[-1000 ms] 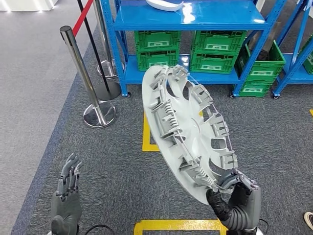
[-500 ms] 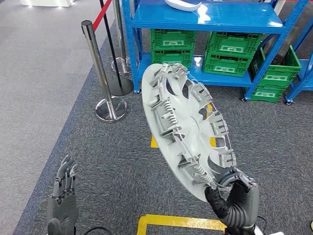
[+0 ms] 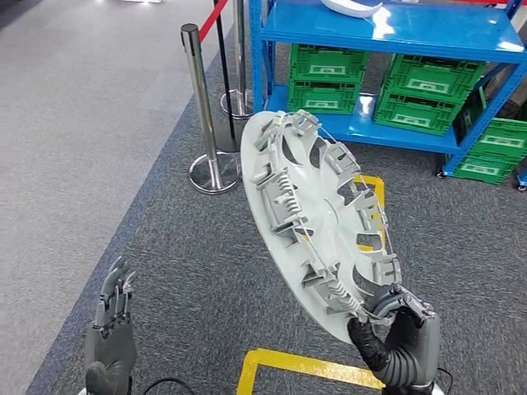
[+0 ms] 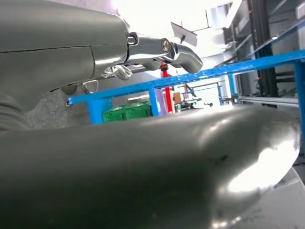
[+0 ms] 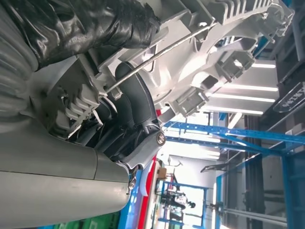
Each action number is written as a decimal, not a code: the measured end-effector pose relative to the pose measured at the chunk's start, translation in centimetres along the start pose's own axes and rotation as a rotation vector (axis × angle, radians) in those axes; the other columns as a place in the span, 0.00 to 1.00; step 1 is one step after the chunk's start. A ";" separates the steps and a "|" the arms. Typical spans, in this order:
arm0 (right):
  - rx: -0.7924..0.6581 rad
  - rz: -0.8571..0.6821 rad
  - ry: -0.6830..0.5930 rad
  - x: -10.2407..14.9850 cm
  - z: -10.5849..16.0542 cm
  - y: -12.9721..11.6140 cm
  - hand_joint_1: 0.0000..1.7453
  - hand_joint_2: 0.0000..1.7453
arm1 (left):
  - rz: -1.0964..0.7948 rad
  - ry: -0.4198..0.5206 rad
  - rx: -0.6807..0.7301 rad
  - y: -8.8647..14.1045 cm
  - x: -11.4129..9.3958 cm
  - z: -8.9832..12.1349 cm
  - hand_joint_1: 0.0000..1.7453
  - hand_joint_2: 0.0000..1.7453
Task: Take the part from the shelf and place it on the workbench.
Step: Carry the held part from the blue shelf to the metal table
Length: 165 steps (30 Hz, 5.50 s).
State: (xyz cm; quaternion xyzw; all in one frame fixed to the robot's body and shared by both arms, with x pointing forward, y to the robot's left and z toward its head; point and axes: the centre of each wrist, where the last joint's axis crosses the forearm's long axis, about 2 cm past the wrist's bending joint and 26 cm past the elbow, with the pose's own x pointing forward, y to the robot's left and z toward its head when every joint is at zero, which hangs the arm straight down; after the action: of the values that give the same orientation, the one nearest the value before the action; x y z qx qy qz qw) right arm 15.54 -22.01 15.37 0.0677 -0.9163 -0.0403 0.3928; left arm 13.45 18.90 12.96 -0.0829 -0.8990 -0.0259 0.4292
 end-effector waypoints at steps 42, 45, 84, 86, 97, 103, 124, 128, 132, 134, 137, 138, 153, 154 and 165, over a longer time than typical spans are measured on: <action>-0.001 0.002 0.013 0.0 0.4 -0.2 1.00 1.00 | 0.002 -0.004 0.002 0.0 0.0 -0.2 0.00 0.00; -0.001 0.002 0.012 0.0 0.4 -0.2 1.00 1.00 | 0.002 -0.004 0.002 0.1 0.0 -0.1 0.00 0.00; 0.033 0.002 -0.002 0.0 0.0 0.2 1.00 1.00 | -0.082 -0.080 0.053 1.1 1.6 -1.1 0.00 0.00; 0.033 0.003 -0.001 0.0 0.0 0.2 1.00 1.00 | -0.080 -0.080 0.051 1.1 1.6 -1.1 0.00 0.00; 0.035 -0.002 0.000 0.1 0.1 0.3 1.00 1.00 | -0.081 -0.084 0.051 1.1 1.8 -1.1 0.00 0.00; 0.041 -0.005 0.000 0.1 0.1 0.5 1.00 1.00 | -0.089 -0.089 0.062 1.2 1.9 -1.2 0.00 0.00; 0.070 -0.008 0.018 -0.1 0.4 1.0 1.00 1.00 | -0.268 -0.261 0.142 3.0 4.9 -2.9 0.00 0.00; 0.069 -0.009 0.026 -0.1 0.5 1.0 1.00 1.00 | -0.396 -0.305 0.184 4.7 5.6 -2.8 0.00 0.00; 0.079 -0.017 0.041 -0.2 0.8 0.9 1.00 1.00 | -0.500 -0.309 0.217 6.9 6.2 -2.2 0.00 0.00; 0.081 -0.019 0.043 -0.2 0.9 0.9 1.00 1.00 | -0.532 -0.315 0.224 7.7 6.4 -2.2 0.00 0.00; 0.083 -0.020 0.043 -0.2 0.9 0.8 1.00 1.00 | -0.559 -0.318 0.227 8.4 6.7 -2.1 0.00 0.00; 0.083 -0.020 0.043 -0.3 0.9 0.8 1.00 1.00 | -0.565 -0.318 0.228 8.6 6.8 -2.0 0.00 0.00; 0.092 -0.014 0.056 -0.4 1.5 0.5 1.00 1.00 | -0.746 -0.184 0.223 17.8 9.2 -0.3 0.00 0.00; 0.096 -0.014 0.057 -0.4 1.5 0.4 1.00 1.00 | -0.764 -0.173 0.214 19.0 9.7 -0.2 0.00 0.00; 0.226 -0.005 0.081 -2.2 0.4 2.0 1.00 1.00 | -1.012 -0.141 0.349 24.6 13.6 1.6 0.00 0.00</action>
State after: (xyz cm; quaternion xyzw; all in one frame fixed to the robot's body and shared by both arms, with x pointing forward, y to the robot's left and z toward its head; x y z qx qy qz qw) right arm 16.56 -19.70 13.76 0.1153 -0.8982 0.0649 0.4192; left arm 8.04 45.03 21.96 0.4315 -0.8442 -0.0739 0.3093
